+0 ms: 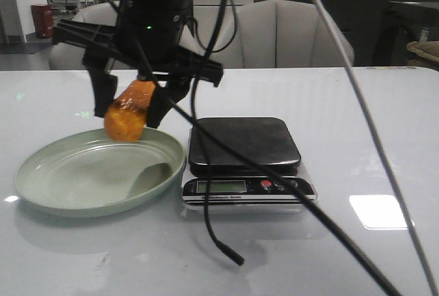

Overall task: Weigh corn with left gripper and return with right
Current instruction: 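Grasp the corn cob with the right gripper and lift it, then lower the corn cob onto the green plate with the right gripper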

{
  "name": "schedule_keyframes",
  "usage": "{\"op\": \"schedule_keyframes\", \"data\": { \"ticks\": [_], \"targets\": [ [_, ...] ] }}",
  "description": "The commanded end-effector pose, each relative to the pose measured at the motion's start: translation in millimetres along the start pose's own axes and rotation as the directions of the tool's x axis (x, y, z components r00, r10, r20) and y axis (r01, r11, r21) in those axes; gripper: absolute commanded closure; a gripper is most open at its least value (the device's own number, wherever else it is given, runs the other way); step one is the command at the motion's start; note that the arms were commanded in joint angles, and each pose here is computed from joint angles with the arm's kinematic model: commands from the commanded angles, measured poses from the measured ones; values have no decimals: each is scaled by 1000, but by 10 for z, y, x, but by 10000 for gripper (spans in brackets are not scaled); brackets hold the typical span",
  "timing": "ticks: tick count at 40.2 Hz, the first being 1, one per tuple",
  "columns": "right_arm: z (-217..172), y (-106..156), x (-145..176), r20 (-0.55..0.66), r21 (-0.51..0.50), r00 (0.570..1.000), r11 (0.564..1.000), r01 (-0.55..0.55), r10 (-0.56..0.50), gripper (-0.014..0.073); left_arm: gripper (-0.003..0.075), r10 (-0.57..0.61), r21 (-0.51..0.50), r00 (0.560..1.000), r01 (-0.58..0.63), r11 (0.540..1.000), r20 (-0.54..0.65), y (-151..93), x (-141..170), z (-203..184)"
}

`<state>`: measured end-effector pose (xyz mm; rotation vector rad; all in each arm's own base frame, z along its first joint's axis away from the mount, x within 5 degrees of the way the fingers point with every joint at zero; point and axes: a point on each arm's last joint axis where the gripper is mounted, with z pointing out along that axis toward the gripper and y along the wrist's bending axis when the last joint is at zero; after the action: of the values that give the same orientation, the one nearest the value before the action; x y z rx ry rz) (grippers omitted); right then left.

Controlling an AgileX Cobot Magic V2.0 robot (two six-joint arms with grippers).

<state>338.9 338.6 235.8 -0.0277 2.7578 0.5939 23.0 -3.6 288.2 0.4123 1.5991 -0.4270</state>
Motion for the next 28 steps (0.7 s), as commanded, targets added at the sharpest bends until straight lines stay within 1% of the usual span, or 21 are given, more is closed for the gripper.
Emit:
{"op": "schedule_keyframes", "data": {
  "ticks": [1,6,9,13,17,20,23,28],
  "targets": [
    [-201,166,-78,84,-95,996,995,20,-12,384,587,1,16,996,-3,1000,89,-13,-142,-25],
    [-3,165,-9,50,-79,999,997,19,-15,382,587,1,16,996,-3,1000,89,-13,-142,-25],
    [96,160,29,32,-68,999,997,20,-18,343,587,1,16,996,-3,1000,89,-13,-142,-25],
    [157,192,66,32,-74,999,997,33,-31,229,587,1,16,996,-3,1000,89,-13,-142,-25],
    [155,222,56,56,-95,998,995,43,-37,88,587,1,16,996,-3,1000,89,-13,-142,-25],
    [147,233,45,68,-104,997,994,43,-36,21,587,1,16,996,-3,1000,89,-13,-142,-25],
    [100,249,29,62,-101,997,994,44,-38,-5,587,1,16,996,-3,1000,89,-13,-142,-25],
    [-43,250,-49,47,-83,997,995,62,-59,-3,587,1,16,996,-3,1000,89,-13,-142,-25]
  ]
}}
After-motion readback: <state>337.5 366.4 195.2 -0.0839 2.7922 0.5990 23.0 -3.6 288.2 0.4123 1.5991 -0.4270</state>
